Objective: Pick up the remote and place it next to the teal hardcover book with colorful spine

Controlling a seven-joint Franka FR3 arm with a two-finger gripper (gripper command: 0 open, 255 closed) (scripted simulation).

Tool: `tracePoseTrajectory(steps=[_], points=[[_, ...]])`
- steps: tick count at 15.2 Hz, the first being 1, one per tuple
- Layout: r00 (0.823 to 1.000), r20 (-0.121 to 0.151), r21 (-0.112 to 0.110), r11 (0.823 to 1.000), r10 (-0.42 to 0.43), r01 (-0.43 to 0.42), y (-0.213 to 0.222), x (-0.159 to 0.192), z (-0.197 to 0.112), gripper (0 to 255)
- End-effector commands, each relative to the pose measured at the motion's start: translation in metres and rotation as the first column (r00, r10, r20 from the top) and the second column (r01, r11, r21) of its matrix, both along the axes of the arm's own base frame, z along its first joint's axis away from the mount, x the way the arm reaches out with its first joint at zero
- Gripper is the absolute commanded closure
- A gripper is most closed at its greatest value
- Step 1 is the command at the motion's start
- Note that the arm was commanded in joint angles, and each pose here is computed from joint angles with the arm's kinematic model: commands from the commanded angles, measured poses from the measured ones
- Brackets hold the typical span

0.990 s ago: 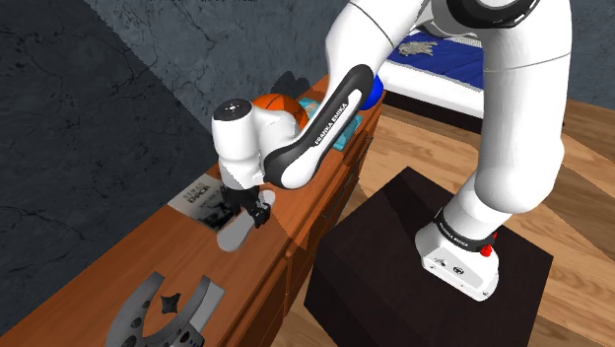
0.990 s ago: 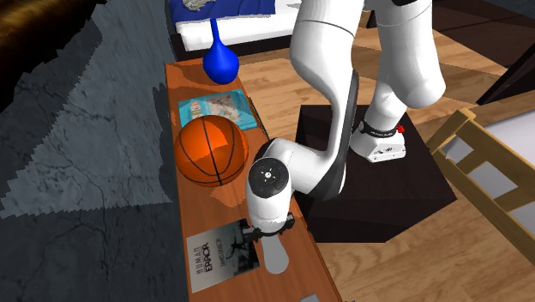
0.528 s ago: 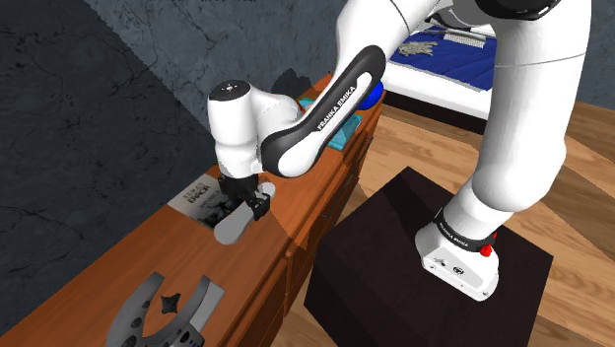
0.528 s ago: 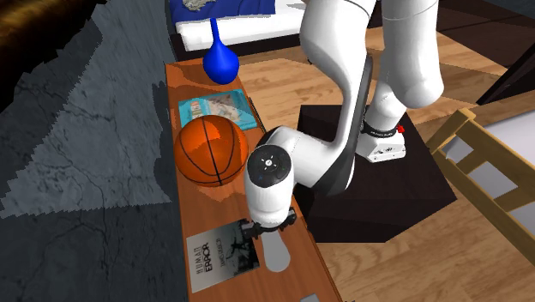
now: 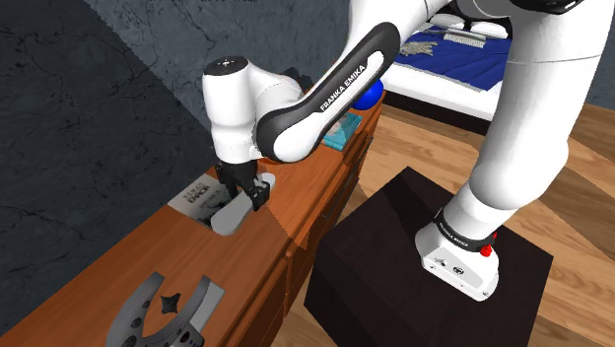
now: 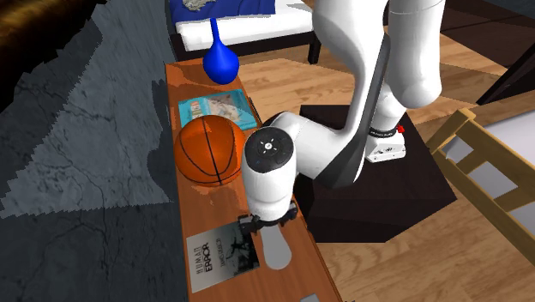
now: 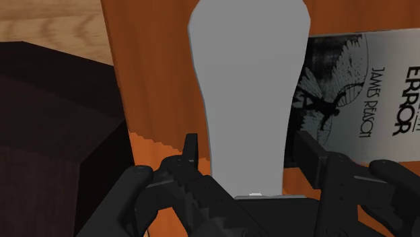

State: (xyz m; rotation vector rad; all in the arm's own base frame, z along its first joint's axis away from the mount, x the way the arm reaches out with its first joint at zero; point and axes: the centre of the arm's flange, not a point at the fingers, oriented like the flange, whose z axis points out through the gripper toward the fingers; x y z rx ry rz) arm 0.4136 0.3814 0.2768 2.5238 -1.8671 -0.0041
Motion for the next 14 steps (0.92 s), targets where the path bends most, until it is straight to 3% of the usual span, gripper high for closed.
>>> tracePoseTrajectory(steps=[1, 14], points=[[1.0, 0.0, 0.0, 1.0, 0.0, 0.0, -0.013, 0.001, 0.005, 255], [1.0, 0.0, 0.0, 1.0, 0.0, 0.0, -0.183, 0.025, 0.006, 255]])
